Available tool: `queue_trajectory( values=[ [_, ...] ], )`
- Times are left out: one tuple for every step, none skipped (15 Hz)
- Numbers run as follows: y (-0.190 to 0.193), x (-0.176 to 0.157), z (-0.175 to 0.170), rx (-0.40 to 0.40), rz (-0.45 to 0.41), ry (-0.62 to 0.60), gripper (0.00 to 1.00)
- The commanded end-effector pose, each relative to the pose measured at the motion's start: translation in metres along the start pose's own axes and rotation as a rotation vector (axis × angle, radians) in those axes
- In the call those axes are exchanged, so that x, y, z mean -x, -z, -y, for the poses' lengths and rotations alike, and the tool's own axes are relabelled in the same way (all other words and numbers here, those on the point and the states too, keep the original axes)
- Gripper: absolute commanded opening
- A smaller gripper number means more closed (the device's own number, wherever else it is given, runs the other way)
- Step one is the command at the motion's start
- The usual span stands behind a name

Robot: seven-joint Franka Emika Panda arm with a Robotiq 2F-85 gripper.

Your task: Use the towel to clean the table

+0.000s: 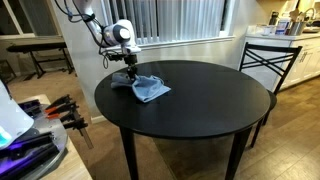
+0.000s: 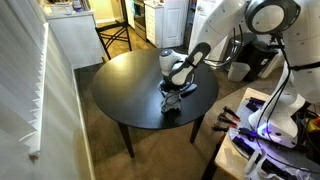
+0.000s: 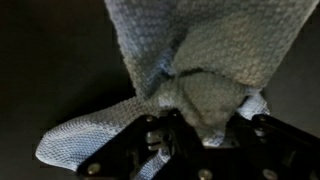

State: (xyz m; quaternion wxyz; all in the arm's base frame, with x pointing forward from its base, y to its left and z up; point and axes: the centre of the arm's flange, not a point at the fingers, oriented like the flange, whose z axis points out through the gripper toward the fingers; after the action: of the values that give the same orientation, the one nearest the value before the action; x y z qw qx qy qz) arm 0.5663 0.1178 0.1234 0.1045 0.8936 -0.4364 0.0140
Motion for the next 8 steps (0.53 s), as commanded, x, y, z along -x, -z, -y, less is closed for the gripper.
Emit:
queue_trajectory(
  values=[
    [0.005, 0.080, 0.054, 0.001, 0.039, 0.193, 0.08],
    [0.010, 0.097, 0.072, -0.005, 0.044, 0.243, 0.08],
    [0.015, 0.112, 0.089, -0.013, 0.049, 0.292, 0.08],
    [0.020, 0.123, 0.106, -0.019, 0.049, 0.344, 0.08],
    [0.023, 0.128, 0.126, -0.022, 0.047, 0.397, 0.08],
    [0.025, 0.129, 0.143, -0.022, 0.040, 0.449, 0.08],
    [0.027, 0.125, 0.159, -0.020, 0.029, 0.500, 0.08],
    [0.028, 0.118, 0.173, -0.018, 0.013, 0.550, 0.08]
  ],
)
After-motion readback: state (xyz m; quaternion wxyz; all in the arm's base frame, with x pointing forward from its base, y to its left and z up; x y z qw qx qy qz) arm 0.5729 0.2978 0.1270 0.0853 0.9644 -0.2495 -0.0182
